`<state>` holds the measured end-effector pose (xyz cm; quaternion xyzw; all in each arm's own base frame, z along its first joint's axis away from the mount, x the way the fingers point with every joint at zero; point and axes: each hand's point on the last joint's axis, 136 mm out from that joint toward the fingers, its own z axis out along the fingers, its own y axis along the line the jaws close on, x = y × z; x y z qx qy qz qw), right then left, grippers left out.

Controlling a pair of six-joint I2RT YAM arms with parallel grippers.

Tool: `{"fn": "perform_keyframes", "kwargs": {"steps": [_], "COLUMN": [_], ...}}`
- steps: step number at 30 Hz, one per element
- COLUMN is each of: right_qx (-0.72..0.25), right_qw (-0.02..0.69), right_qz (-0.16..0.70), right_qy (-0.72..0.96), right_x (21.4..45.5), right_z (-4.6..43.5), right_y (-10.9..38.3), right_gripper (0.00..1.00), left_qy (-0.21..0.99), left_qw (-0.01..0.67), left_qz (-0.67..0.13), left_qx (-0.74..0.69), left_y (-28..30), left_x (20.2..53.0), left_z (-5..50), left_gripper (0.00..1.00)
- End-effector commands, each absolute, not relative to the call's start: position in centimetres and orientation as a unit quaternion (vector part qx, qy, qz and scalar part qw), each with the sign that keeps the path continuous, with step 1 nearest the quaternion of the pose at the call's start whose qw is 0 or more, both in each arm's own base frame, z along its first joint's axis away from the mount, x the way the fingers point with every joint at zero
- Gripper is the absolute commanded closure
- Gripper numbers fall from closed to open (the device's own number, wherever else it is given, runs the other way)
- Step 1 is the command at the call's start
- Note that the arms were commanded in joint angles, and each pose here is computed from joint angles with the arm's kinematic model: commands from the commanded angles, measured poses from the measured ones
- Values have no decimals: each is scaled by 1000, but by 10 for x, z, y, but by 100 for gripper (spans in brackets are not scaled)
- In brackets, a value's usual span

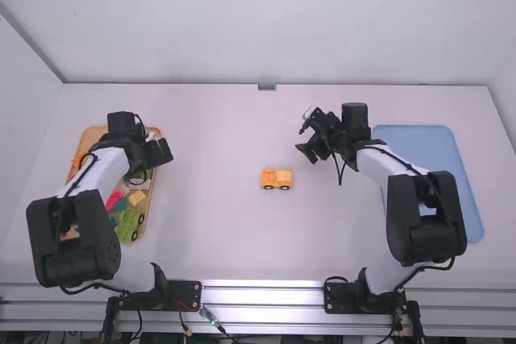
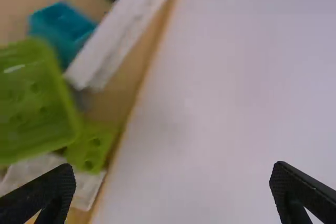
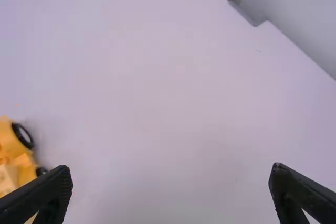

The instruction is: Assemble lego blocks to make yellow taxi

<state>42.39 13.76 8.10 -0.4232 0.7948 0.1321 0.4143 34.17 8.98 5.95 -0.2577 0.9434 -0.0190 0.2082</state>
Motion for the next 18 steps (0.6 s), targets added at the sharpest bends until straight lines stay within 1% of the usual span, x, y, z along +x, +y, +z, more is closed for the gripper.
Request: {"fn": "perform_keyframes", "kwargs": {"steps": [1, 6, 8, 12, 14, 18], "right_qx": [-391, -381, -381, -381, -382, -381], "right_qw": [416, 417, 417, 418, 419, 422], "right_qz": [145, 147, 147, 147, 147, 145], "right_qy": [808, 812, 812, 812, 810, 809], "right_x": [427, 429, 429, 429, 429, 431], "right_z": [84, 85, 85, 85, 86, 87], "right_y": [134, 133, 133, 132, 134, 133], "right_gripper": [1, 1, 1, 1, 1, 1], "left_qy": [916, 917, 924, 950, 957, 962], "left_qw": [195, 162, 154, 142, 121, 111], "left_qz": [39, 47, 49, 16, 7, 43], "left_qx": [-347, -361, -347, -277, -262, -246], "left_y": [120, 134, 137, 134, 134, 148], "left_x": [321, 300, 295, 290, 282, 278], "left_z": [61, 56, 54, 53, 55, 63], "left_gripper": [1, 1, 1, 1, 1, 1]}}
